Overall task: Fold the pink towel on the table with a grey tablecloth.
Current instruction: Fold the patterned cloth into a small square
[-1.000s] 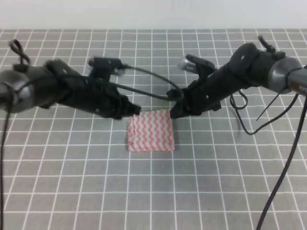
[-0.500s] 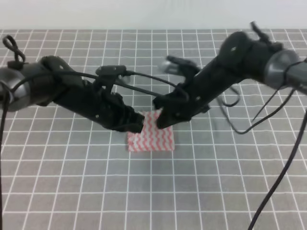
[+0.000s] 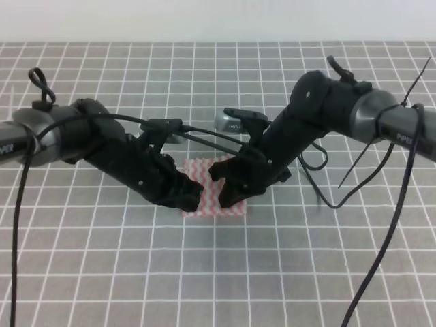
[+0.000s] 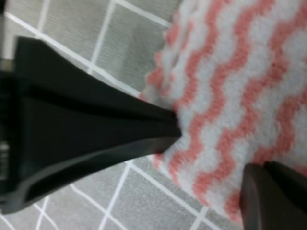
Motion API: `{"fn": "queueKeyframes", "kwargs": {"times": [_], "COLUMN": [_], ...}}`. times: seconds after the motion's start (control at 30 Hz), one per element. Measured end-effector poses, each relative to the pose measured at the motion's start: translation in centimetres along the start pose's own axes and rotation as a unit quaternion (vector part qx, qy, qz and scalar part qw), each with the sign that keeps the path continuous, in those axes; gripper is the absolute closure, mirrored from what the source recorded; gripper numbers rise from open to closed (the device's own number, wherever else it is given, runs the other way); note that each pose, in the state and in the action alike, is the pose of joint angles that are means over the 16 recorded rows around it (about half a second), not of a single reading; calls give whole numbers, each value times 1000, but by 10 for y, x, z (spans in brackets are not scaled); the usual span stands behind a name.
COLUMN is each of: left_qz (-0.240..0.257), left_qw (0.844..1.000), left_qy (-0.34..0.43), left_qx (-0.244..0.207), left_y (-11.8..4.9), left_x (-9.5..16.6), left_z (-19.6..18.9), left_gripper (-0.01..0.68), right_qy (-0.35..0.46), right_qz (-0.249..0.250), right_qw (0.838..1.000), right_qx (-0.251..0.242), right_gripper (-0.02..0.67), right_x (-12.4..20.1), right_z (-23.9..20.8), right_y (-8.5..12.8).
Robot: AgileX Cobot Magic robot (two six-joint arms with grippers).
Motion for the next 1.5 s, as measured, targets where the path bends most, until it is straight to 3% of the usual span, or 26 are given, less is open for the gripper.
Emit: {"fn": "queueKeyframes", "kwargs": {"times": [0.53,1.03,1.27,1.5], "left_qz": [23,91,99,111], "left_qw": [998,978,957,918], "left_qy": [-48,-165,-242,-341], "left_qx": [-27,-90,-127,-168], "left_y": [-8,-46,-74,-102], "left_x": [-15,-31,-1,65], "left_z": [-28,-124,-183,-236], "left_gripper": [676,675,675,676], "right_qy": [12,-30,-67,-141], "right_qz": [-5,-39,-67,-90], "right_qw": [1000,998,995,985], "right_qx": [7,25,38,45], "right_gripper": [664,664,664,664], "right_x": [3,0,10,36], "right_z": [-3,-56,-99,-154], "right_y": [-1,12,31,54]}}
Point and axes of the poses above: a point on each arm's last joint axis where the gripper is mounted, z pointing out along that axis toward the gripper, y along the wrist's bending axis when the last joint is at zero, x = y × z, the point moved 3 cm from there along z, pointing out along that axis toward the gripper, and after that the axes turned 4 degrees about z, right-handed, at the moved point
